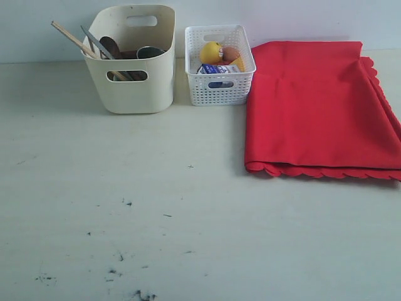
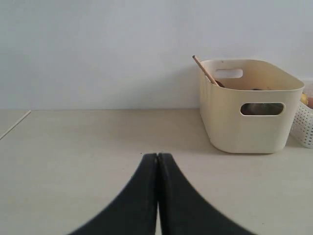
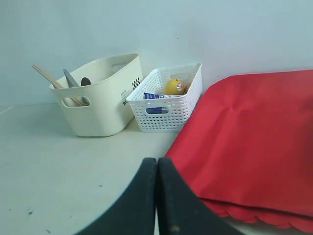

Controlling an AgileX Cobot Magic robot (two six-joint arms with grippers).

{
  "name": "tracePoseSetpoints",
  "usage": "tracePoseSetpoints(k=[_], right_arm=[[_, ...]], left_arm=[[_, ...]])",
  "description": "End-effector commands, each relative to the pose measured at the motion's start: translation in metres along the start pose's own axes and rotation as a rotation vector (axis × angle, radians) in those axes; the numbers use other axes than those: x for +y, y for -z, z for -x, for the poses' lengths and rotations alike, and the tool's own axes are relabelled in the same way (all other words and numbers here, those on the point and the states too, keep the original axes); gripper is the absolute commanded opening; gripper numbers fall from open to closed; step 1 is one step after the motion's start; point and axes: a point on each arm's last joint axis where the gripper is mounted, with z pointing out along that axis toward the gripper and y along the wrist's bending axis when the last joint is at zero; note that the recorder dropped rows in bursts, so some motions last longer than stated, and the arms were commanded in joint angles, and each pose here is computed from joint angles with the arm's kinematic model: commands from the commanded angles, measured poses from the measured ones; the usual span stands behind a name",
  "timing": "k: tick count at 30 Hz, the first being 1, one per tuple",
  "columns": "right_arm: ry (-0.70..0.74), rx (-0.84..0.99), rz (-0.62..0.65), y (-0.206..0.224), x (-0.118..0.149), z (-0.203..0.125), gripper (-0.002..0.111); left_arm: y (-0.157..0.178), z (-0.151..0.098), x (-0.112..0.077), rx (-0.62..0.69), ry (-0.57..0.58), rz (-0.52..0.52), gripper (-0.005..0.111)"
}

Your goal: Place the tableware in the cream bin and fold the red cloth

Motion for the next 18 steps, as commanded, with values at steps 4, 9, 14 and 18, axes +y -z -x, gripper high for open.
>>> tracePoseSetpoints(k=[4, 9, 14, 18], right_arm=[[0.008, -0.096, -0.070, 0.006, -0.004, 0.004, 0.000], [0.054, -0.175, -0.234, 0.011, -0.013, 0.009, 0.000], [0.081, -0.160, -0.383, 0.014, -0.021, 0.007, 0.000], [0.092, -0.147, -0.393, 0.014, -0.022, 0.006, 0.000]], left_arm=[[0.000, -0.001, 0.000, -0.004, 0.007, 0.003, 0.002], [0.000, -0.001, 0.000, -0.004, 0.007, 0.003, 0.002], [0.000, -0.001, 0.000, -0.004, 0.007, 0.003, 0.002], [0.000, -0.001, 0.000, -0.004, 0.007, 0.003, 0.002]])
